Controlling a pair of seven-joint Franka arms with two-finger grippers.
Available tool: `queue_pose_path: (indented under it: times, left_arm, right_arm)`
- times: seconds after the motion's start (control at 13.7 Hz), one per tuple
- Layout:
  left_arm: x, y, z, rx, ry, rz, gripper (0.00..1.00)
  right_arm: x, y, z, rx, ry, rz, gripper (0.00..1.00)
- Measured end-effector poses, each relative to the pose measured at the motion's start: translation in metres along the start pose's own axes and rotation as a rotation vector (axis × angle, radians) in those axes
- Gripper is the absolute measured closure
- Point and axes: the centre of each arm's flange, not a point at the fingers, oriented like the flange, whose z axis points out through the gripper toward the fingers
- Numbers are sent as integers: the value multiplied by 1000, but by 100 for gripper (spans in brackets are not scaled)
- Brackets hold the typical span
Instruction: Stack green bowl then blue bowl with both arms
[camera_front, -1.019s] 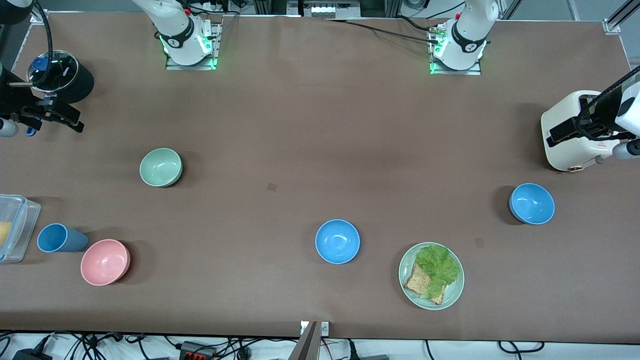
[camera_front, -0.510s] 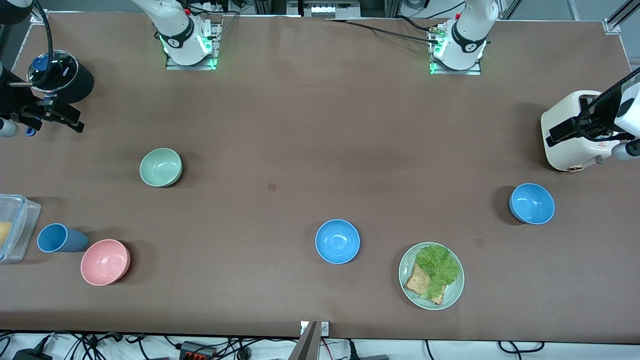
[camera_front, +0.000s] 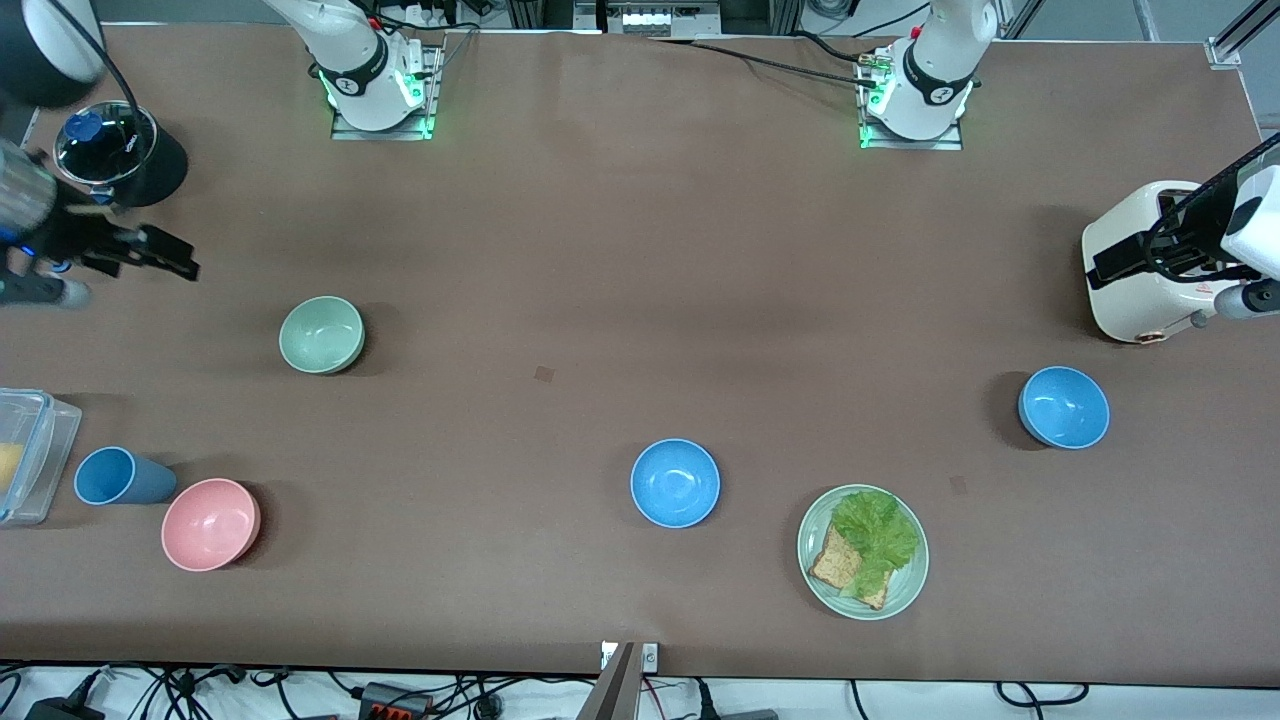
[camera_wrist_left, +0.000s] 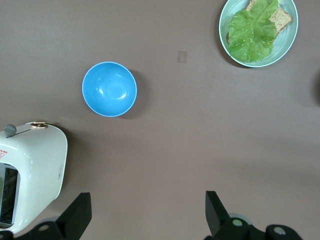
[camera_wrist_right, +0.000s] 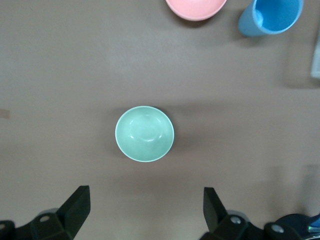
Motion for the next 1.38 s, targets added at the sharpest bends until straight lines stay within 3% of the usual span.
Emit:
queue_pose_path:
  times: [0.29,0.66,1.02,1.38]
  left_arm:
    - [-1,0,1,1,-8,0,0]
    - [-1,0,1,1,-12,-1,0]
    - [-1,-1,4,3,-28,-1,0]
    - [0,-1,6,3,-33,-1,0]
  right_arm:
    - [35,2,106,-5,-140,6,0]
    - [60,20,213,-9,-217,34,0]
    - [61,27,258,-7,-279,46,0]
    - [49,30,284,-5,-335,51,16]
